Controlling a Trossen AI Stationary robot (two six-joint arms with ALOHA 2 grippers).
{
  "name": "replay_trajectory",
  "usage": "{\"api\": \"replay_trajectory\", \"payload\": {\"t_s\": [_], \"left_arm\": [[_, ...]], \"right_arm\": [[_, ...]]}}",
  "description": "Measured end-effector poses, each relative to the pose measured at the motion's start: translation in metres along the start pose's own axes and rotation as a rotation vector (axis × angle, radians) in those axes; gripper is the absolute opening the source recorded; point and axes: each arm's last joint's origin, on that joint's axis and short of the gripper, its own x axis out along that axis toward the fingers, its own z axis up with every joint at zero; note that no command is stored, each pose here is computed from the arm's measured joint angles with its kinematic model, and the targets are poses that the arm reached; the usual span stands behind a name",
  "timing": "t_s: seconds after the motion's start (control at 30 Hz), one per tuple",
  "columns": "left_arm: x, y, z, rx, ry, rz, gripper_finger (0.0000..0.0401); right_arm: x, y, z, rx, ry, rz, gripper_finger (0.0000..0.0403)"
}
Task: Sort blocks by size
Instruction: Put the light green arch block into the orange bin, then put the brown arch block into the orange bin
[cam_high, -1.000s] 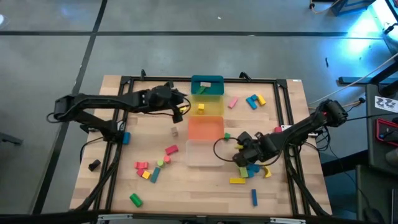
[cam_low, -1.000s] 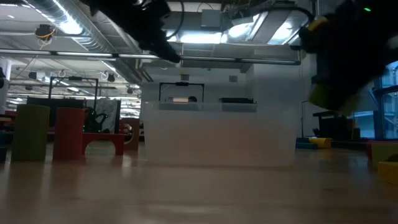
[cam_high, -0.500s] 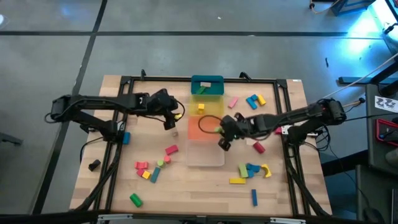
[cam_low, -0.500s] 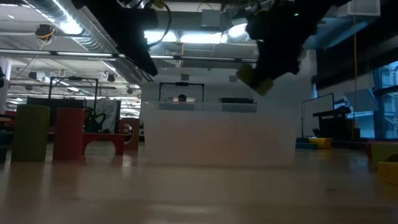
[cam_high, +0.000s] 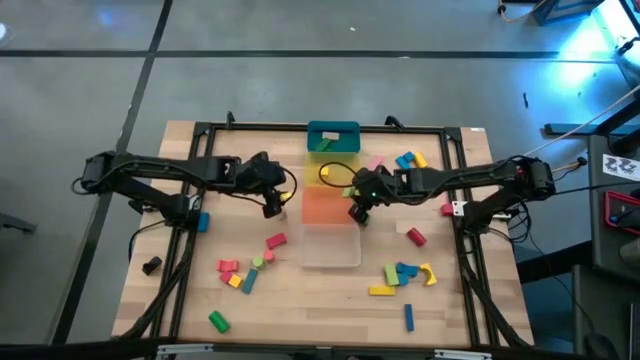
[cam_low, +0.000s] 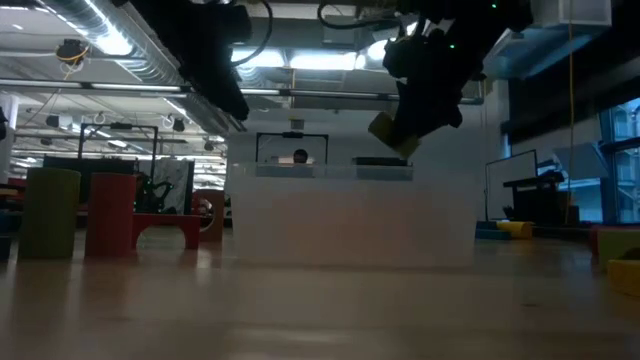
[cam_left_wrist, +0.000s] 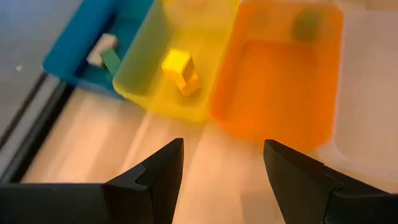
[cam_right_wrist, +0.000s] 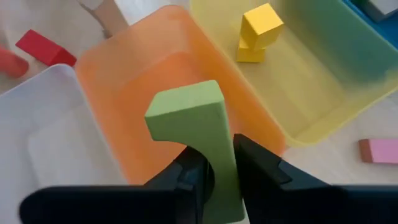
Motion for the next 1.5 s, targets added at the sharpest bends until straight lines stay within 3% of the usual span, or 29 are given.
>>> {"api": "replay_trajectory", "payload": {"t_s": [0.23,0.5,1.5], "left_arm": [[-0.004,-0.009,-0.016,-0.074,0.139,-0.011,0.0208],[0.004,-0.019,-0.036,-0.180,0.208,-0.041,0.0208],[0.043,-0.026,-0.081,-0.146,0.053,-0.084,0.0208]], "right_arm": [[0.000,-0.001,0.001,-0.013,-0.002,-0.002,0.0126],[0.000,-0.001,0.001,-0.014,-0.002,-0.001,0.0163],[0.000,-0.001,0.001,-0.018,-0.001,-0.001,0.0166]]}}
